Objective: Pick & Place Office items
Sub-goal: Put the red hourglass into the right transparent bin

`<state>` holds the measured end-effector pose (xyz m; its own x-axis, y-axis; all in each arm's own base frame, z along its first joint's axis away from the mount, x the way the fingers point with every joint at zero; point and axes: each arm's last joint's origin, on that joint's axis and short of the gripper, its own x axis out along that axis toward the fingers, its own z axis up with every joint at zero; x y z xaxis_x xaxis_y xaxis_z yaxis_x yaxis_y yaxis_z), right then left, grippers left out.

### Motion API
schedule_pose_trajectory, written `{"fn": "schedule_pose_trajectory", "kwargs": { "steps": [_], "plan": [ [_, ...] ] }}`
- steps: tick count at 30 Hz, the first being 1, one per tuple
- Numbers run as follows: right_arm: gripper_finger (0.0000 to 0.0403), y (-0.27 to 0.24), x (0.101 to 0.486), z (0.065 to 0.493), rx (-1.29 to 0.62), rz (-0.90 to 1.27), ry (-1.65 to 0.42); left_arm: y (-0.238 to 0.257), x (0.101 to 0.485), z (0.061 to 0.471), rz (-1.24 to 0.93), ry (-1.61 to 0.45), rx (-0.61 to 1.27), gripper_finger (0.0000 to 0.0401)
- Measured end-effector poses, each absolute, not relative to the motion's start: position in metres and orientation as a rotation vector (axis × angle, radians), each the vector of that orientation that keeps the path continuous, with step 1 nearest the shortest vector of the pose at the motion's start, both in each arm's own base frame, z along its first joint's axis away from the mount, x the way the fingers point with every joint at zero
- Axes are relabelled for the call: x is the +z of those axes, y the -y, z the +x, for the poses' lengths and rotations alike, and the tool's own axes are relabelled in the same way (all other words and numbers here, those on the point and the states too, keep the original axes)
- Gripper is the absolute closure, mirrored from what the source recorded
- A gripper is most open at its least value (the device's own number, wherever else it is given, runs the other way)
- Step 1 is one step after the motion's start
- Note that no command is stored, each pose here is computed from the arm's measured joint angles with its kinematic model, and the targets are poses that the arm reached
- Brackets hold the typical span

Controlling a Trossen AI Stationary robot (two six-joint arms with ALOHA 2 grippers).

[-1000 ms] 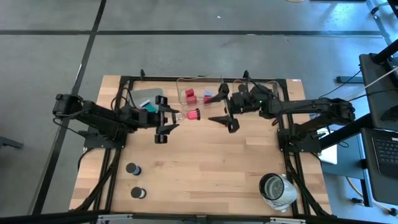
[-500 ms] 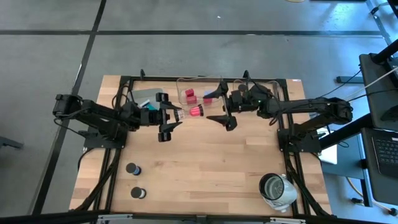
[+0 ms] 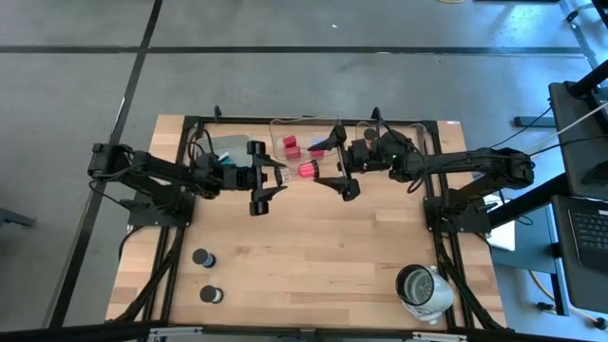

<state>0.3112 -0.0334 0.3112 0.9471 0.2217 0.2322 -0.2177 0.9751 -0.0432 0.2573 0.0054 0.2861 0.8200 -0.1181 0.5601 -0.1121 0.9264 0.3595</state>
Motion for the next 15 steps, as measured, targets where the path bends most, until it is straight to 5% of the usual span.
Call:
{"fn": "schedule_pose_trajectory", "kwargs": {
  "steps": [15],
  "plan": [
    [0.0009,0.0331,0.3141,0.3105,0.222,-0.024,0.268,-0.0103,0.2851,0.2602,0.386,0.6,0.008,0.0189]
  ]
}}
